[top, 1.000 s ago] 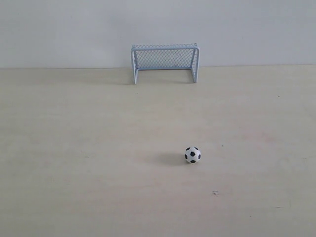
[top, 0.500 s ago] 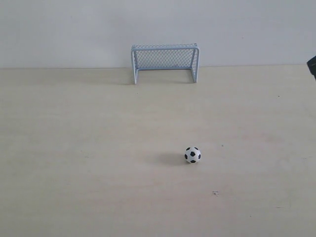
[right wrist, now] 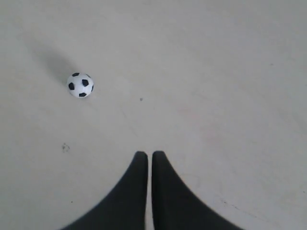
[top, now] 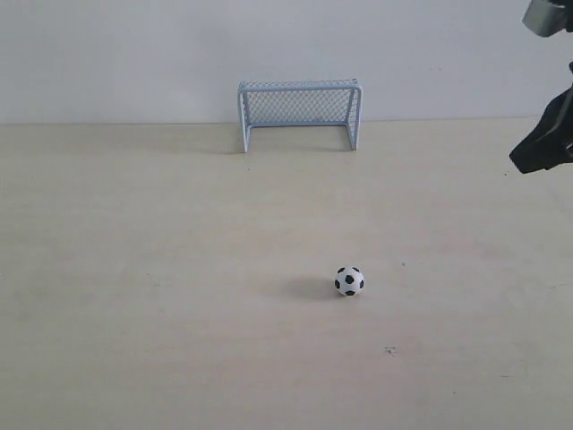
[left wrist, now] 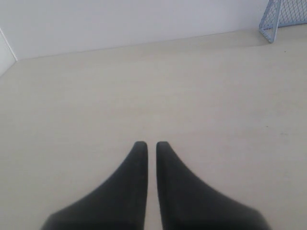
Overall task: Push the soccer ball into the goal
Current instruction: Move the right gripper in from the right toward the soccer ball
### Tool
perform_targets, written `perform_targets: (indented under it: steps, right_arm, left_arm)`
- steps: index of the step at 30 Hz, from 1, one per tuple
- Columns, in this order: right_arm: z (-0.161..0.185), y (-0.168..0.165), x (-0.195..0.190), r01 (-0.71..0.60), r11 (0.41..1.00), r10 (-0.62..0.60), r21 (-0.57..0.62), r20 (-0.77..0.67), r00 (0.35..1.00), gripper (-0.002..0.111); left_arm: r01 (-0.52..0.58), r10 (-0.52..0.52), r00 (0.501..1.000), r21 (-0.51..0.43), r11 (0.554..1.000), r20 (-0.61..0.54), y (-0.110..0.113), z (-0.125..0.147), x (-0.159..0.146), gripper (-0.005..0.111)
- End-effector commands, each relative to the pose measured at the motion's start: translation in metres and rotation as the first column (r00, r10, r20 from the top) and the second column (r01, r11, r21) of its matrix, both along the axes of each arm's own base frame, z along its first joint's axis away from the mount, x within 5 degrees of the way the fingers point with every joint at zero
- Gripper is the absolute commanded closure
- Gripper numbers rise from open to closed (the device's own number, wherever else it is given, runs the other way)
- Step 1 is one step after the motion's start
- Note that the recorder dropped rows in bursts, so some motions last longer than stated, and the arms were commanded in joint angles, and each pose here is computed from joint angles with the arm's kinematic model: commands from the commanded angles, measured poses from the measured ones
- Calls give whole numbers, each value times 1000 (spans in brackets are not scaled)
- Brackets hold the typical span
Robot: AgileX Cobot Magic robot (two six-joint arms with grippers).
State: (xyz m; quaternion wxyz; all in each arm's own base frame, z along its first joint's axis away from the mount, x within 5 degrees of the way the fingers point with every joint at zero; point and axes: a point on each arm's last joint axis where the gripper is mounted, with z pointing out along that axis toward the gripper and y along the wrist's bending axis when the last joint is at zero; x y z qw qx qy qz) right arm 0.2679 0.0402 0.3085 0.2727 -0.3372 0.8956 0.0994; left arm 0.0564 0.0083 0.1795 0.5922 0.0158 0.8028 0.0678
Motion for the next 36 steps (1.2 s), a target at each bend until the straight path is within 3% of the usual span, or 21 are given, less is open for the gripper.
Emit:
perform_targets:
  steps: [1,12,36]
  right_arm:
    - [-4,6,8,-70,997,72,38,-55,996,108]
    - [-30,42,23,-245,969,243,4,-159,957,108]
    - [-55,87,48,-441,897,406,-44,-316,857,108]
  left_arm:
    - [6,-6,1000,-8,1000,3,-1,1,0,100]
    - [6,-6,1000,-8,1000,3,-1,1,0,100]
    - [6,-6,1000,-8,1000,3,-1,1,0,100]
